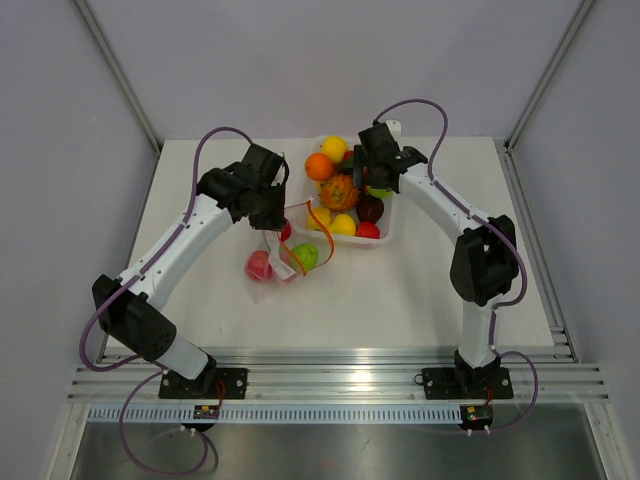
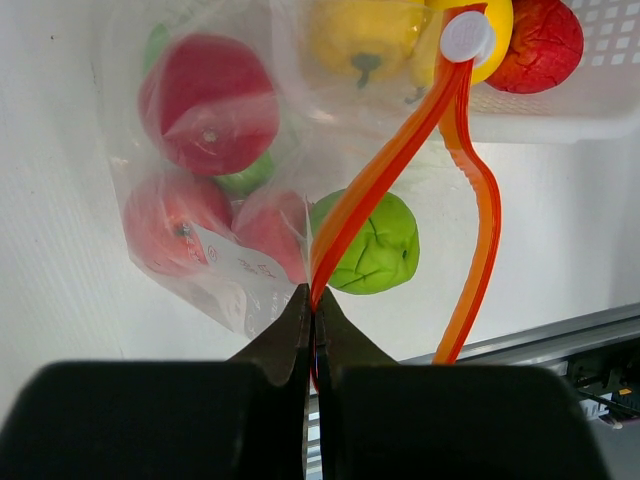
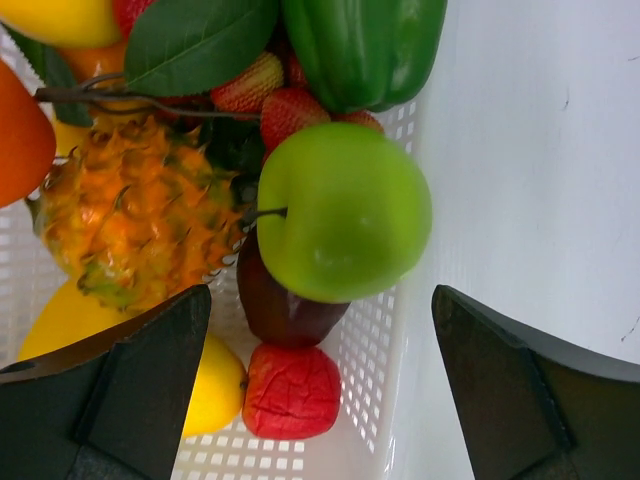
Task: Place the food in the zip-top bag and seal the zipper
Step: Pick up the fake fruit from the bin.
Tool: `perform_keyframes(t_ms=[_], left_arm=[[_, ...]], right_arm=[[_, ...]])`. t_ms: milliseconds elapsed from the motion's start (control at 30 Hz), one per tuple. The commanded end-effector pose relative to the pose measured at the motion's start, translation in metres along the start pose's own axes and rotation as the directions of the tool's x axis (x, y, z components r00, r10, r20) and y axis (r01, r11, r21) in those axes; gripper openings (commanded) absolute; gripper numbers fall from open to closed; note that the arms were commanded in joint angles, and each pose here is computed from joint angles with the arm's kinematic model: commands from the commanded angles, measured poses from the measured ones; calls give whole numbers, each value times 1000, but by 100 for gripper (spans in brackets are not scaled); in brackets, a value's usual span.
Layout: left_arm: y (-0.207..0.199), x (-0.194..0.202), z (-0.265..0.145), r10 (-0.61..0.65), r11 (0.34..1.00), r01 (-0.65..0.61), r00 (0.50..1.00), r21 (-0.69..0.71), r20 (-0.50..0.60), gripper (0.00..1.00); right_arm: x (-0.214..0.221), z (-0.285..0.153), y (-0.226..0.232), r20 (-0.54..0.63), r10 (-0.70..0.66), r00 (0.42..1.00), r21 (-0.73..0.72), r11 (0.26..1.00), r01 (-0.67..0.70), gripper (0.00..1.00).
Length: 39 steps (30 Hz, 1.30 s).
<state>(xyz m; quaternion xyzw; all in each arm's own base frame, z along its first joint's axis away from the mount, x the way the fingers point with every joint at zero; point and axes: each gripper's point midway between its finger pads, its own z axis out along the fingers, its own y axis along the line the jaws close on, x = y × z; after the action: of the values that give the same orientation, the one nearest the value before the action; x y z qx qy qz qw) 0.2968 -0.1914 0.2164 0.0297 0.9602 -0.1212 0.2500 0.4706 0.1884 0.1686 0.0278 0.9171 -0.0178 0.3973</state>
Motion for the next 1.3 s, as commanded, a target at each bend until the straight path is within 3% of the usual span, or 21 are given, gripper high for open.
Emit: perform_keyframes(t_ms=[0,233,433,800,967,1267], left_arm=[[-5,-9,-10,0,999,-2,999,41,50,0],[-5,-9,-7,-1,999,-1,999,41,47,0],[-4,-9,-7,-4,999,2,999,41,47,0],[-4,-8,-6,-13,999,11,999,41,47,0],[-4,-8,-6,-21,999,19,999,42,48,0],[-11,-4,-4,-29,996,26,999,82,34,0]], right_arm=[[-25,3,-13,46,0,999,49,999,-3,99],[-18,26,-16,10,-21,1000,57,998,21,97],[-14,33,-9,-4,-14,1000,15,1000,14,87],[-35,-4,-17,88,20,996,-17,1000,-19,43],[-39,-31,-19,119,49,992,-70,997,-40,43],[-21,-116,21,131,127,983,-342,937,-76,44]])
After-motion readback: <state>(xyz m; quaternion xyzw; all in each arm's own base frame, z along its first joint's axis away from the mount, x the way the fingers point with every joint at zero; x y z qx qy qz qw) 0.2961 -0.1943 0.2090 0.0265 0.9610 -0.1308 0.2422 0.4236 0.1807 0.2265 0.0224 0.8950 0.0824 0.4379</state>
